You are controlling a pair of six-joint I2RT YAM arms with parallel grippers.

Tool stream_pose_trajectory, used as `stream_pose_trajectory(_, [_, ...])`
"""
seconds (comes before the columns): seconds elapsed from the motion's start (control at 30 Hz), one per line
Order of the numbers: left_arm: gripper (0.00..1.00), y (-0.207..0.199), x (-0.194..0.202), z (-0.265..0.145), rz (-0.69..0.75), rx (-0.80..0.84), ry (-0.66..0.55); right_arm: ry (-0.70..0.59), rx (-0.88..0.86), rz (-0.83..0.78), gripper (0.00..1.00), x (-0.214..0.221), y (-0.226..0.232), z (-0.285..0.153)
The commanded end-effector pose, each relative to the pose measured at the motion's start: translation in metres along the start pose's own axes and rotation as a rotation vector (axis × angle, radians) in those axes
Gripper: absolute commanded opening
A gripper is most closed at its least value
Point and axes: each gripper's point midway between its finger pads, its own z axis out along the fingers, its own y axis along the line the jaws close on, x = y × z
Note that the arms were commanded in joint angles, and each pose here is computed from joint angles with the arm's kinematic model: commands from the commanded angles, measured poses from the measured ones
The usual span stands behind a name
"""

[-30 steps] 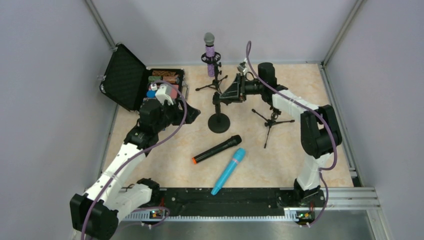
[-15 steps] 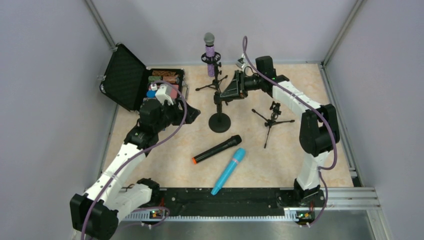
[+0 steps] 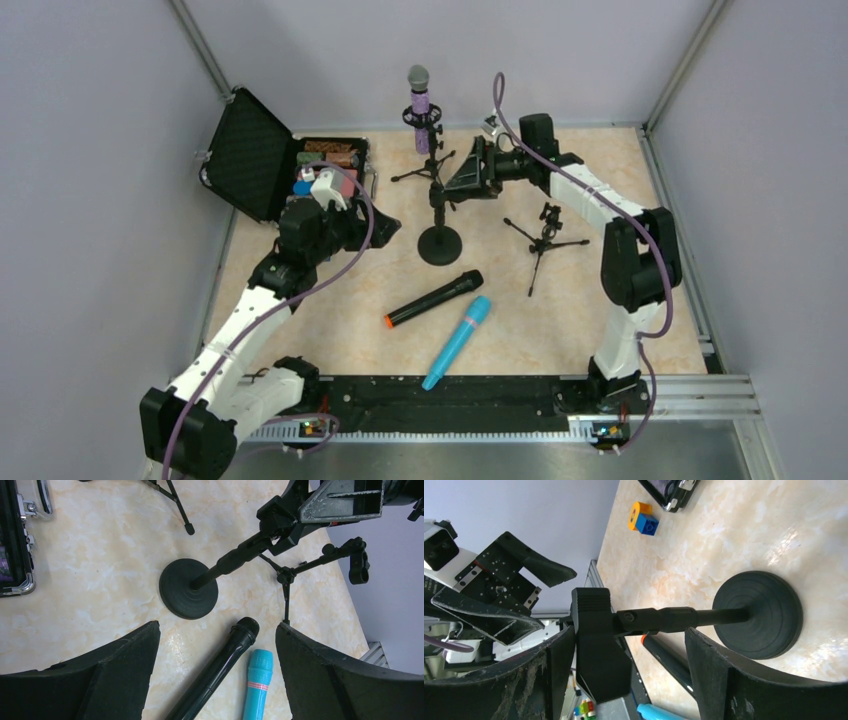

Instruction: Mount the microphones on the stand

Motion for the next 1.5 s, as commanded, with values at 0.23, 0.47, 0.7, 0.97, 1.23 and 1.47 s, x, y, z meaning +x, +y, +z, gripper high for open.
stream_pose_trajectory(0.23, [0.9,-0.005,-0.011,-0.004,0.032,0.019,-0.046,-0.131,0.008,-0.167,0.81,-0.036,0.031,-0.022])
stream_pose_trajectory(0.47, [0.9,-0.006,-0.009,-0.003,0.031,0.024,-0.033,-0.229,0.041,-0.28,0.86,-0.05,0.059,-0.041])
stream_pose_trajectory(0.7, [0.9,-0.003,-0.002,0.0,0.018,0.026,-0.017,-0.347,0.049,-0.399,0.86,-0.053,0.087,-0.063])
stream_pose_trajectory(0.97, [0.9,0.005,0.013,0.005,0.015,0.016,0.032,-0.484,0.047,-0.501,0.86,-0.039,0.099,-0.085])
stream_pose_trajectory(1.23, [0.91,0.01,0.028,0.003,0.037,0.017,0.07,-0.607,0.067,-0.557,0.93,-0.025,0.102,-0.105])
stream_pose_trajectory(1.47, [0.93,0.008,0.034,0.0,0.012,0.04,0.078,-0.633,0.108,-0.54,0.99,-0.014,0.096,-0.114])
